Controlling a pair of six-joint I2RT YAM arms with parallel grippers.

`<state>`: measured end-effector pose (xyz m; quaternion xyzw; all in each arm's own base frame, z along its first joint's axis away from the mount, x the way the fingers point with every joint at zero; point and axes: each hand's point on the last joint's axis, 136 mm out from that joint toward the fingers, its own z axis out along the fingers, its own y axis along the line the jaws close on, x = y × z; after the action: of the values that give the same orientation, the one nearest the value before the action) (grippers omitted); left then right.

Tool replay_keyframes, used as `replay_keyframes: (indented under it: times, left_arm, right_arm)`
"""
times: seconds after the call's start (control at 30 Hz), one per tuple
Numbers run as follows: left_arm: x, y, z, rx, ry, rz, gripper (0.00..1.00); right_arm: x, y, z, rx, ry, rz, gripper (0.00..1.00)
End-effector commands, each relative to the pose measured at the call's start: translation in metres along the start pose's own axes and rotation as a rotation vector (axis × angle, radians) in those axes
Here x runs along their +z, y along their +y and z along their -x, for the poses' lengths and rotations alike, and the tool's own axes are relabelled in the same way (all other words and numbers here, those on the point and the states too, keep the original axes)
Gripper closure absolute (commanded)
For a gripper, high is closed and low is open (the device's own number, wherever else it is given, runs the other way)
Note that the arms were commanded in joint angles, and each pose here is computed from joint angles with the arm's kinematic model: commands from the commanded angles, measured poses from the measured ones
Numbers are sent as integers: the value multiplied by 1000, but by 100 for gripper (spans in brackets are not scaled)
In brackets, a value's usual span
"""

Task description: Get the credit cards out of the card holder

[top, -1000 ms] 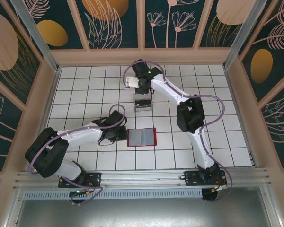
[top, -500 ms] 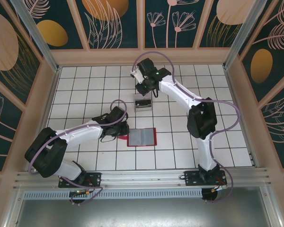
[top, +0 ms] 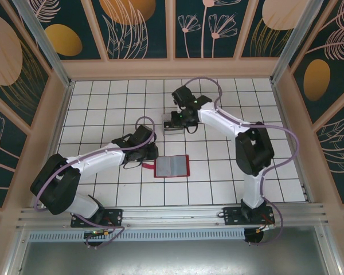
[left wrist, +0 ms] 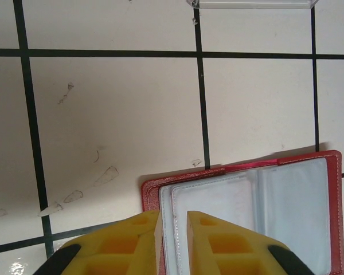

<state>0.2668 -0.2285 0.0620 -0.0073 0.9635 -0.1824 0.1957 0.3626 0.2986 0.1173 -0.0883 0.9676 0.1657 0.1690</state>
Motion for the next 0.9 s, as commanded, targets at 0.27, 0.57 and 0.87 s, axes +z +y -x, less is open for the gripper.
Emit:
replay_keyframes:
  times: [0.27,0.57,0.87]
  left_arm:
    - [-12,8,23,-44,-46,-36,79]
    - [-25,37,37,-76,-74,-7,78]
    - [-36,72,47,-99,-84,59,78]
  right_arm:
    - [-19,10,-55,173,-15,119,86]
    - [-1,28,-111,200,108,110,86]
    - [18,62,-143,161,194,121,86]
